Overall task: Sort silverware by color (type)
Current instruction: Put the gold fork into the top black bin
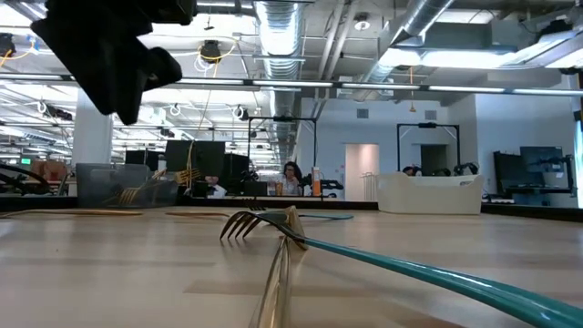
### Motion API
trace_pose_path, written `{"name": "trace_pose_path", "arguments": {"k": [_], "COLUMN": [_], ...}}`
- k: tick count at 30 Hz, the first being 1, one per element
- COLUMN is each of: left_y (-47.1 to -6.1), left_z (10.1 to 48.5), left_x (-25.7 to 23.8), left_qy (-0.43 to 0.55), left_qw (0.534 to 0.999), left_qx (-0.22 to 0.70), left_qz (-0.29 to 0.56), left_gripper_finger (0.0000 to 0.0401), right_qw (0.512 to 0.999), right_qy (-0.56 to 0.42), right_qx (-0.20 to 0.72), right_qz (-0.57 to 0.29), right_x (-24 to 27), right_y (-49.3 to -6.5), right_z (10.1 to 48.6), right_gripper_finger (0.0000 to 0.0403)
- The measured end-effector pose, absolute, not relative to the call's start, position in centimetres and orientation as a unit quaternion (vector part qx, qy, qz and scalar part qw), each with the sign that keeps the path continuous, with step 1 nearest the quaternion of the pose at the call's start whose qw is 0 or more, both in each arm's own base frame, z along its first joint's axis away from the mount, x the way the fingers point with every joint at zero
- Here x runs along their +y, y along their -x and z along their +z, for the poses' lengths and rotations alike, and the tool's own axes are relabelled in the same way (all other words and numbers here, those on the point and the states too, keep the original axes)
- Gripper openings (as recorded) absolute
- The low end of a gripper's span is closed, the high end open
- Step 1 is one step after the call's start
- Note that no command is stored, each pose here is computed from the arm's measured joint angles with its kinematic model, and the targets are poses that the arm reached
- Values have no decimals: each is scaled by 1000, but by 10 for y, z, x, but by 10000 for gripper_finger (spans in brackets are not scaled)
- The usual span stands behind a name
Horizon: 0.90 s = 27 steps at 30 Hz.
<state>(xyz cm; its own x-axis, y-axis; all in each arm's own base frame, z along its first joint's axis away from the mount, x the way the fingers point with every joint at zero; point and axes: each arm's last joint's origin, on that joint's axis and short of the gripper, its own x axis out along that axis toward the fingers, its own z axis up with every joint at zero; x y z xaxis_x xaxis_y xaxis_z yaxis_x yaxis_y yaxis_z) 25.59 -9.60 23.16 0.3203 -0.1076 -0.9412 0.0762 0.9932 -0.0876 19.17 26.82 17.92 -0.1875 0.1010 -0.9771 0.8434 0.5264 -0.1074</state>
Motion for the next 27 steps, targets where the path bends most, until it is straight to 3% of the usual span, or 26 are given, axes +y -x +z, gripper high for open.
{"name": "trace_pose_path", "arguments": {"k": [5,14,23,27], "left_y": [-246,-235,-222,-220], "left_z": [239,251,250,250], "left_x": [-95,-97,-110,-114], "left_qy": [25,56,59,48], "left_qw": [821,831,829,836], "left_qx": [568,553,554,543], "left_qz": [-44,-13,57,68], "left_gripper_finger": [111,111,111,111], "right_qw": [602,610,586,609], "right_qy": [-203,112,170,182], "right_qx": [742,784,791,763], "right_qz": [-213,11,35,116], "right_x": [263,258,259,269], "right_y": [-191,-179,-165,-168], "right_z": [180,166,141,137], "right_gripper_finger": [140,133,134,132]}}
